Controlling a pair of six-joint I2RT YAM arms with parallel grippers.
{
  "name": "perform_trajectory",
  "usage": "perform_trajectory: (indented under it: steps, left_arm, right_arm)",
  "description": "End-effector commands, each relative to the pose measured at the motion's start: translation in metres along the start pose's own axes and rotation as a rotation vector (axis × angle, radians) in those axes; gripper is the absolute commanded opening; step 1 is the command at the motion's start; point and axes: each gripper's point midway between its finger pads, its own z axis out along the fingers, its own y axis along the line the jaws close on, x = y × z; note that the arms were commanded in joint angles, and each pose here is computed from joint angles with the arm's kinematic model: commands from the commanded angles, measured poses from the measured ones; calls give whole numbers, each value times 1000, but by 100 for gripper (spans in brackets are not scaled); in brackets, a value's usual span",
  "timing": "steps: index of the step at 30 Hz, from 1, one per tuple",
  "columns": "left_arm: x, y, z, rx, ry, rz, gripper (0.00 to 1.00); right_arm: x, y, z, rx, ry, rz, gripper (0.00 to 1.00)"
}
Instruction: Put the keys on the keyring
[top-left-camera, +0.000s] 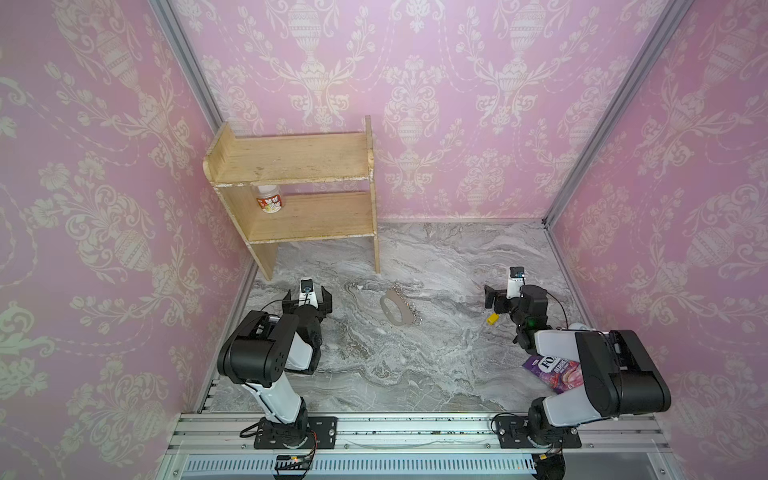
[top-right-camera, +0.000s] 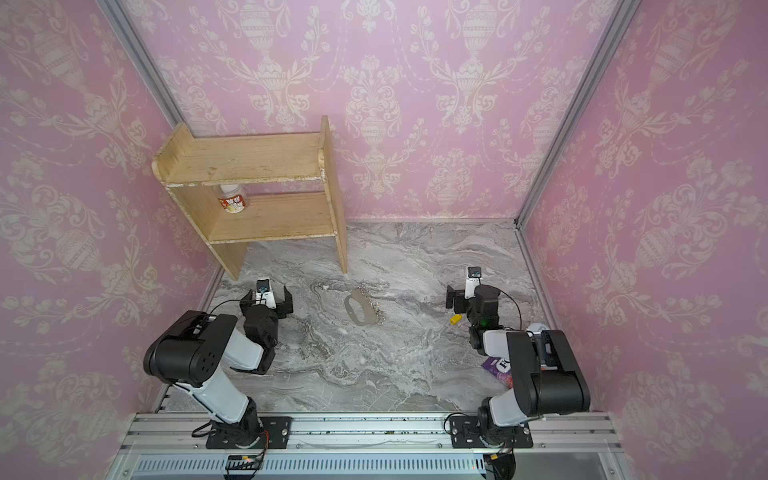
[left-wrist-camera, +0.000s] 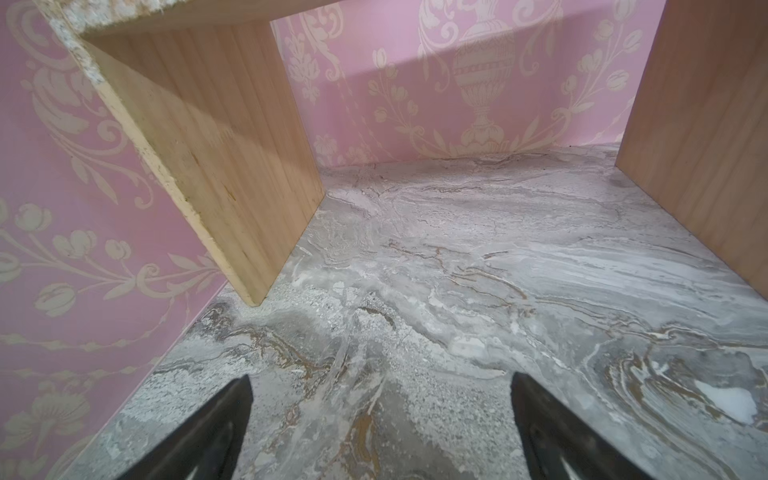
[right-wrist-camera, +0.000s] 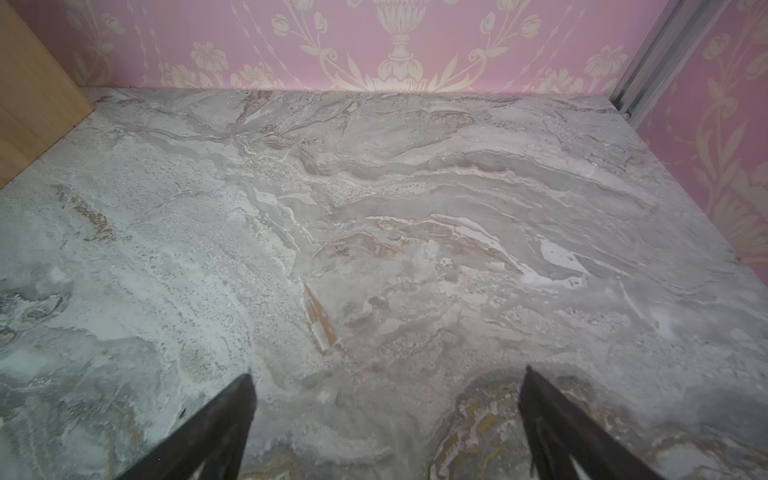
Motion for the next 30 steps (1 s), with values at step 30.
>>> perform_trajectory:
  steps: [30]
  left_arm:
    - [2,-6,11,65,51,-30,99]
  right_arm:
    - [-4,2,4,-13,-5,20,100]
